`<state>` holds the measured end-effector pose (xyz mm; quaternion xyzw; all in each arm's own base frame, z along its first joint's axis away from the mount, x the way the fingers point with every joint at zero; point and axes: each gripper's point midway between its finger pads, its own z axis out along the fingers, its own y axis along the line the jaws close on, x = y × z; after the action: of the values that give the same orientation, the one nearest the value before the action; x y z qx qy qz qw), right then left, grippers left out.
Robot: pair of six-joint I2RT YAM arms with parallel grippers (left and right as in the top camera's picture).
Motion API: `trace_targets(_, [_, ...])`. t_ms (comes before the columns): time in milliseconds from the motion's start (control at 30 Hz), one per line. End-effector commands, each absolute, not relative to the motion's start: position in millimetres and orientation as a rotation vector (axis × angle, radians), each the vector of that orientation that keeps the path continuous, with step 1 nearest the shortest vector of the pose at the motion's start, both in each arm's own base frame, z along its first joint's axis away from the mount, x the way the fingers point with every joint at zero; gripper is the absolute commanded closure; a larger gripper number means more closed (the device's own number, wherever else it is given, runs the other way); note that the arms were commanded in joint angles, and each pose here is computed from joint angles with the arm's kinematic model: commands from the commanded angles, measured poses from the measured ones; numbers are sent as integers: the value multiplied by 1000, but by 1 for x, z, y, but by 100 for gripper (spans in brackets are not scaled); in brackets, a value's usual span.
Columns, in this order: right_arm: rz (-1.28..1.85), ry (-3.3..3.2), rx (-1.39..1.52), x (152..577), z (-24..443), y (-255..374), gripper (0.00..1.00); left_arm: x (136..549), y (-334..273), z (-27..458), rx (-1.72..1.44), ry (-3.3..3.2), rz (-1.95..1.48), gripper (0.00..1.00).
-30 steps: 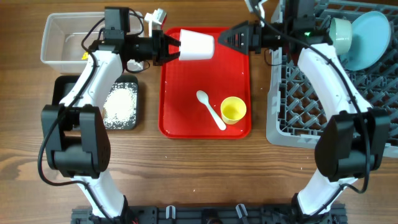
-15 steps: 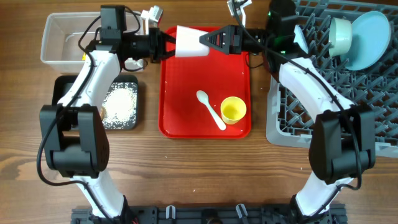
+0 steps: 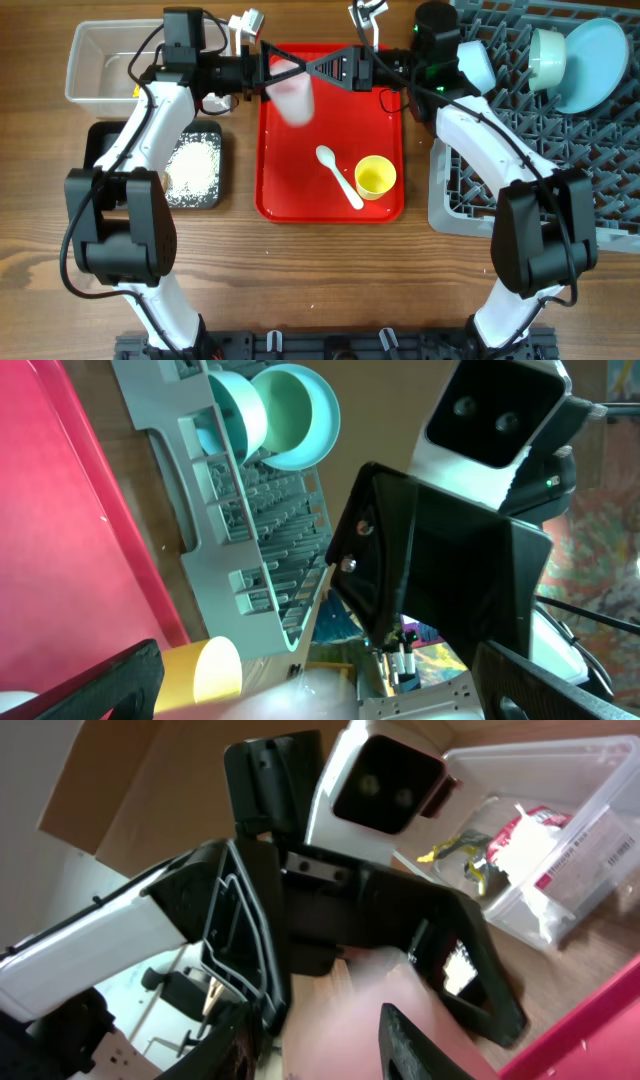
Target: Sort waste into correct bins and load items into the dishwasher rack
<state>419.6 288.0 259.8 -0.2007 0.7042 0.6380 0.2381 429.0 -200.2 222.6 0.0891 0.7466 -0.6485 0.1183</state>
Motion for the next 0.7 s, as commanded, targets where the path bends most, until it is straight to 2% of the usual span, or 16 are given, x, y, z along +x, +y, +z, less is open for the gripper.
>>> trace_targets(0, [1775, 1953, -527, 419, 253, 288, 60, 429, -200, 225, 274, 2173, -1902, 4])
trace_targets(33, [1773, 1954, -526, 420, 253, 288, 60, 429, -200, 225, 275, 2173, -1902, 12])
trace_targets(67, [1766, 1947, -534, 420, 253, 288, 60, 429, -200, 225, 275, 2173, -1902, 16])
trace_targets(233, [1718, 1930, -459, 440, 258, 251, 59, 430, -199, 224, 273, 2174, -1889, 17])
trace_targets(367, [1623, 1864, -391, 457, 290, 199, 42, 444, -196, 211, 204, 2223, -1761, 15])
trace_targets(433, [1580, 1824, -367, 459, 313, 172, 31, 463, -186, 194, 97, 2288, -1556, 11])
trace_targets(500, [1530, 1780, -371, 454, 336, 156, 10, 478, -163, 168, 13, 2407, -1082, 1])
trace_targets(533, [1504, 1766, -357, 453, 345, 150, 1, 478, -152, 160, 13, 2455, -838, 0])
trace_targets(600, [1493, 1770, -342, 451, 349, 147, 1, 469, -134, 158, -4, 2502, -463, 0])
trace_targets(667, [1436, 1868, -270, 453, 326, 146, 1, 450, -123, 164, -15, 2533, -205, 0])
